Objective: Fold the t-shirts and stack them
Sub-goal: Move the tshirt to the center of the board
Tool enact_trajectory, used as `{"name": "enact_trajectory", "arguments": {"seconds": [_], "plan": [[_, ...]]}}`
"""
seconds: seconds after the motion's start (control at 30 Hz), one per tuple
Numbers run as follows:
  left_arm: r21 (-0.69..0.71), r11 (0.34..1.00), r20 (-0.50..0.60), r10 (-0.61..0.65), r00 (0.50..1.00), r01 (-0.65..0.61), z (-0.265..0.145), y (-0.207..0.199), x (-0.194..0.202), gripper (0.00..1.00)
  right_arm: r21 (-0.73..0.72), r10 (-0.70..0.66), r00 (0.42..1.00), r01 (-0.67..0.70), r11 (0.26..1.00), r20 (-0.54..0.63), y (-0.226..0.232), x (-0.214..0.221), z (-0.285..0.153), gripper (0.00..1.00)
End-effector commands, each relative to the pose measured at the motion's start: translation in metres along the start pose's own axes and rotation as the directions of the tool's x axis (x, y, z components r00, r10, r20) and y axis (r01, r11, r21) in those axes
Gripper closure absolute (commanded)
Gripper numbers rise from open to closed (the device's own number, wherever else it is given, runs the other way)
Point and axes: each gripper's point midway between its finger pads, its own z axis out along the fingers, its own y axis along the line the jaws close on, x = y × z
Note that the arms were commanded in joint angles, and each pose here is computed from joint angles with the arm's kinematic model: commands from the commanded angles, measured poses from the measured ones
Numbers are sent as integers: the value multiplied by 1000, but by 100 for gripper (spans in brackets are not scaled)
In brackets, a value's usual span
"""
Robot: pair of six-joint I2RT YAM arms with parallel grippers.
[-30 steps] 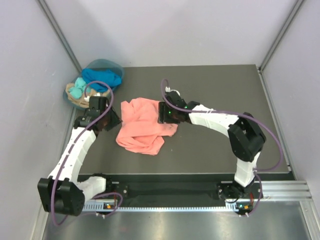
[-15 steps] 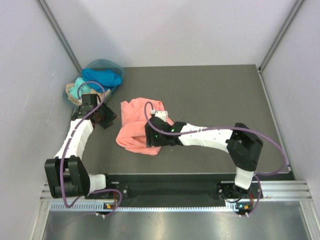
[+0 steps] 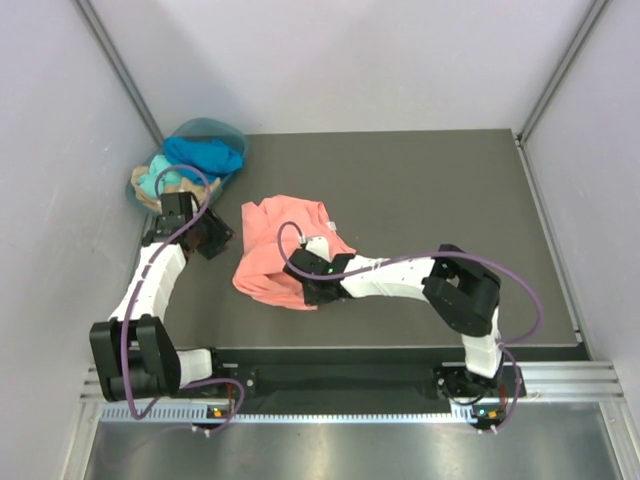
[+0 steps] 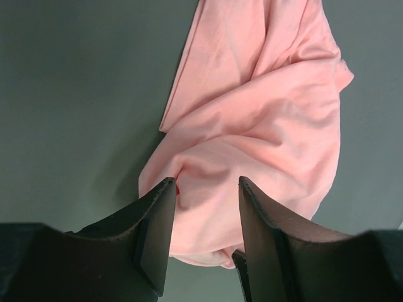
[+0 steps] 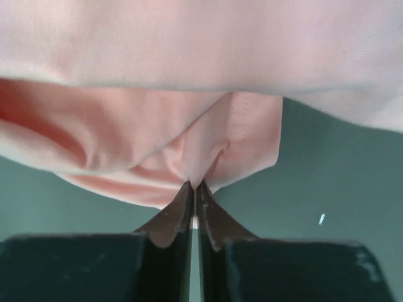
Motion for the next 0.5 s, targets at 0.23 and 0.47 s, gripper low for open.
{"name": "enact_trajectory", "arguments": {"seconds": [0.23,0.47], "plan": [[81,994,-10,68,998,-67,-5,-15,9,51,15,163,977,-167,986,135,-121,-77,-65,100],[109,988,-69,114,991,-106,8,-31,57,51,31,247,949,-257,966,196,-222,-122,-92,100]]}}
